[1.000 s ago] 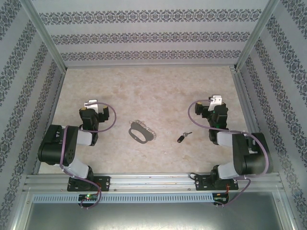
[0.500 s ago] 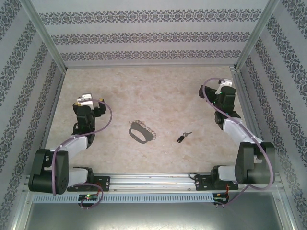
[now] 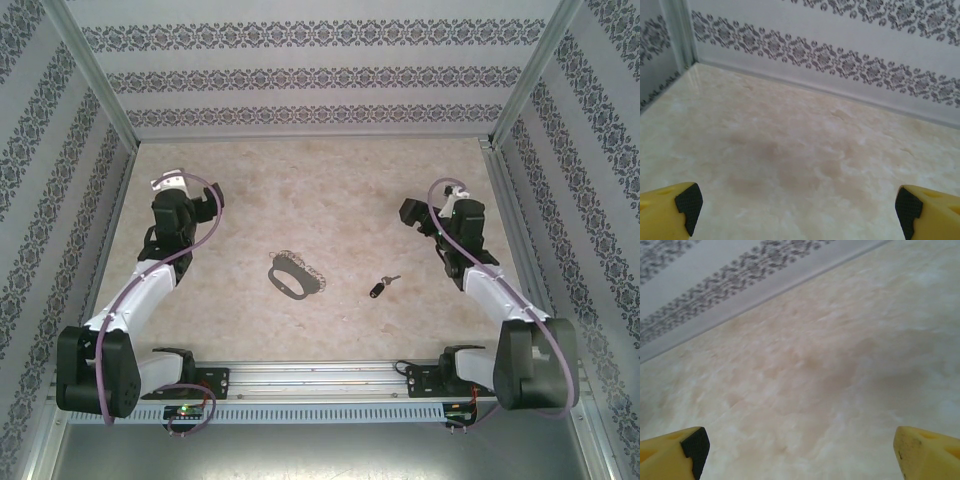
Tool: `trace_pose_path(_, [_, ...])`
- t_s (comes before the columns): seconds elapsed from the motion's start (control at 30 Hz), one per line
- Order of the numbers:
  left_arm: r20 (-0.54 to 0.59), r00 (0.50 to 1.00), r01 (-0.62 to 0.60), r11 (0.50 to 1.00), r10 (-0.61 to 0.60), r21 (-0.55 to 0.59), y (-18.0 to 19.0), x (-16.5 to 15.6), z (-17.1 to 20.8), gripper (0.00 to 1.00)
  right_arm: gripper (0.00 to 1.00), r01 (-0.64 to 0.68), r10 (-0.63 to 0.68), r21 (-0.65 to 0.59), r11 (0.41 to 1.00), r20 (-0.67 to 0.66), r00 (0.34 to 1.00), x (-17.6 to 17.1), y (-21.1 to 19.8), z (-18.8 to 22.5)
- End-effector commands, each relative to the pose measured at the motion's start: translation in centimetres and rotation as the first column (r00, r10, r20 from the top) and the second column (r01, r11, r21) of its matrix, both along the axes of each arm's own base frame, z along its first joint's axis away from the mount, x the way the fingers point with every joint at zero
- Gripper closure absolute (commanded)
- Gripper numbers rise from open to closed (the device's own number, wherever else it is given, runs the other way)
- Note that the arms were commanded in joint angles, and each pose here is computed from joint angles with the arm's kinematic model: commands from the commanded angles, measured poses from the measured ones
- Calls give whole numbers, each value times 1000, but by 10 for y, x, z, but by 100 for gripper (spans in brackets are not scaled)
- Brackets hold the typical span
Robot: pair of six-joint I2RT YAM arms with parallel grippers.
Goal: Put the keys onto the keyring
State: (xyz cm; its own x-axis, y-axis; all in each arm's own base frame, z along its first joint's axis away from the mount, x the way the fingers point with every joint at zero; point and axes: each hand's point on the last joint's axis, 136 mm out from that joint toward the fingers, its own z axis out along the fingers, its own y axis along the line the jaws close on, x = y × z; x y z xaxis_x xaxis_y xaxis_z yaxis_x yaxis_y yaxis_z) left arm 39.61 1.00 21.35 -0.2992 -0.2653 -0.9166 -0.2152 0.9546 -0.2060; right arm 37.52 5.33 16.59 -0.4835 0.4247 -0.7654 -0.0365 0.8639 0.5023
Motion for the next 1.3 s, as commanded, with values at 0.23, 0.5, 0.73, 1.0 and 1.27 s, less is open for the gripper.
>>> trace_pose_path(0.23, [-92,989,101,979,-119,-179,-38,-5,-2,0,12,-146,148,25,989,-131,980,-49,63,-23])
trace_pose_path(0.5, [-129,968,166,936,-214,-309,-74,-7,-25,0,17,-250,261,75,965,-283,923,-92,109,-67])
trace_pose_path(0.73, [-220,919,246,912,-327,-328,-115,-15,-61,0,19,-281,275,39,959,-359,892,-125,126,-96])
trace_pose_path(1.0, [-306,887,241,912,-346,-332,-126,-37,-98,0,19,-314,283,-24,949,-369,885,-129,148,-104])
trace_pose_path(1.27, [-286,885,248,891,-368,-381,-134,-45,-90,0,27,-406,375,-1,914,-382,845,-127,191,-102])
